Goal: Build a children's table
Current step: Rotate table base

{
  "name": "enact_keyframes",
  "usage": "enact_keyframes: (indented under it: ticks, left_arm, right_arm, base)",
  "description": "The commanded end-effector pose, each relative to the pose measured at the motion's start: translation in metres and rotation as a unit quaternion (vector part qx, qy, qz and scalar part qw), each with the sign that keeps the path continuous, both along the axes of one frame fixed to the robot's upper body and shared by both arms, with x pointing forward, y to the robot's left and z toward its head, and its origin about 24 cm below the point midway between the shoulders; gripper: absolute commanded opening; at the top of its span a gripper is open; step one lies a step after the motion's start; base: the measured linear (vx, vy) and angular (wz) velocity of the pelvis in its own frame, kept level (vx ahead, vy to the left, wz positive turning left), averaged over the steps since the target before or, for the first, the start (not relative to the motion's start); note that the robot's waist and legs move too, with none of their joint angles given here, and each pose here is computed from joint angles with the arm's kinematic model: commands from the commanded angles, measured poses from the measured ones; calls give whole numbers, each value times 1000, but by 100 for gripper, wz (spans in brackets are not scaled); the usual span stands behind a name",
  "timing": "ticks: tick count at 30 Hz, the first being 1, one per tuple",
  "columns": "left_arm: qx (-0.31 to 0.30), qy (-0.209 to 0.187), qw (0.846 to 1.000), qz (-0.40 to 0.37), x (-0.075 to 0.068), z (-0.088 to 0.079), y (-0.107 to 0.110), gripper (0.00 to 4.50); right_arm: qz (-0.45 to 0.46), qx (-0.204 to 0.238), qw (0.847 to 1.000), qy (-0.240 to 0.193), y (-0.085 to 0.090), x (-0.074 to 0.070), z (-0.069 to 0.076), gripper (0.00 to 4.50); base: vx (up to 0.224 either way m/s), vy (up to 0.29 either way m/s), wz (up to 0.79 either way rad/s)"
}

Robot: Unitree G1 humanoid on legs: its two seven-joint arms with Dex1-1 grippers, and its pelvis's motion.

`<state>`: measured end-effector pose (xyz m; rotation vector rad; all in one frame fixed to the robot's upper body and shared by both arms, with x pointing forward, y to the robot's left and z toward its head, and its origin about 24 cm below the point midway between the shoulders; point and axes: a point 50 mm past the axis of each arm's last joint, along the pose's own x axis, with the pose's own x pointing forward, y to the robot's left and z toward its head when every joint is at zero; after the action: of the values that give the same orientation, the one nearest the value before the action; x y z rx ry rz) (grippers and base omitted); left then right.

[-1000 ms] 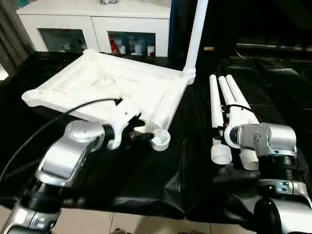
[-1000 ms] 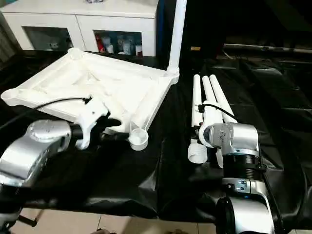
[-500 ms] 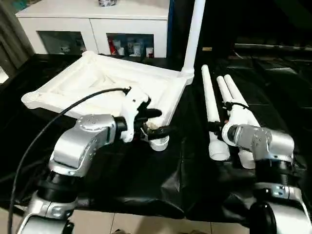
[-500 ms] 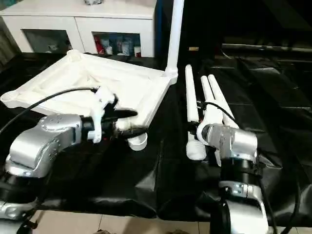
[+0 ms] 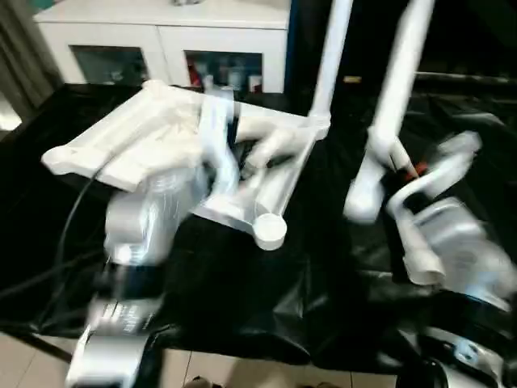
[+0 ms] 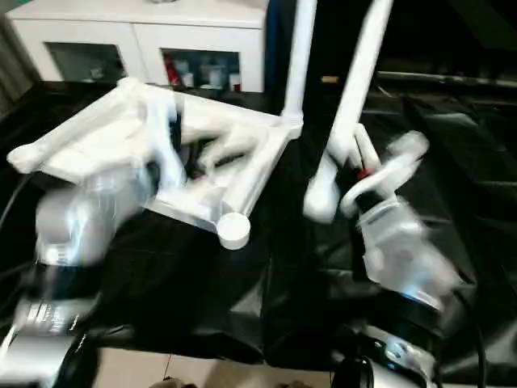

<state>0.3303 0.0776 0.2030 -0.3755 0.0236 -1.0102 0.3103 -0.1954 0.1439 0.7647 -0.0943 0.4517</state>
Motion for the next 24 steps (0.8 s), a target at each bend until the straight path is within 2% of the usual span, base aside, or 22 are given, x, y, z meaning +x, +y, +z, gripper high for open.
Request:
enact_keyframes:
  ticks: [1,3,5,11,15,18,24]
  left_arm:
    - [-18,22,999,-17,0,-1,-2,450]
    - [-76,32,994,-77,-1,17,-19,450]
    - [-91,34,991,-94,-1,22,-25,450]
    - [-77,57,989,-111,0,19,-40,450]
    - [-66,93,989,-96,4,9,-48,450]
    - [-69,104,989,-86,6,5,-49,450]
    - [-98,111,986,-76,8,9,-46,450]
  right_arm:
    - [22,12,1000,-18,0,-7,3,187]
    - [85,18,994,-62,10,-17,13,187]
    - [113,16,991,-74,17,-18,16,187]
    - [190,-11,977,-91,39,-22,21,187]
    - [249,-68,963,-82,55,-27,14,187]
    - [261,-83,959,-78,60,-28,10,187]
    - [267,-108,955,-79,64,-25,10,186]
  base:
    - [0,0,0]
    - [0,0,0]
    - [0,0,0]
    - [0,0,0]
    - [0,0,0]
    - [0,0,0]
    - [0,0,0]
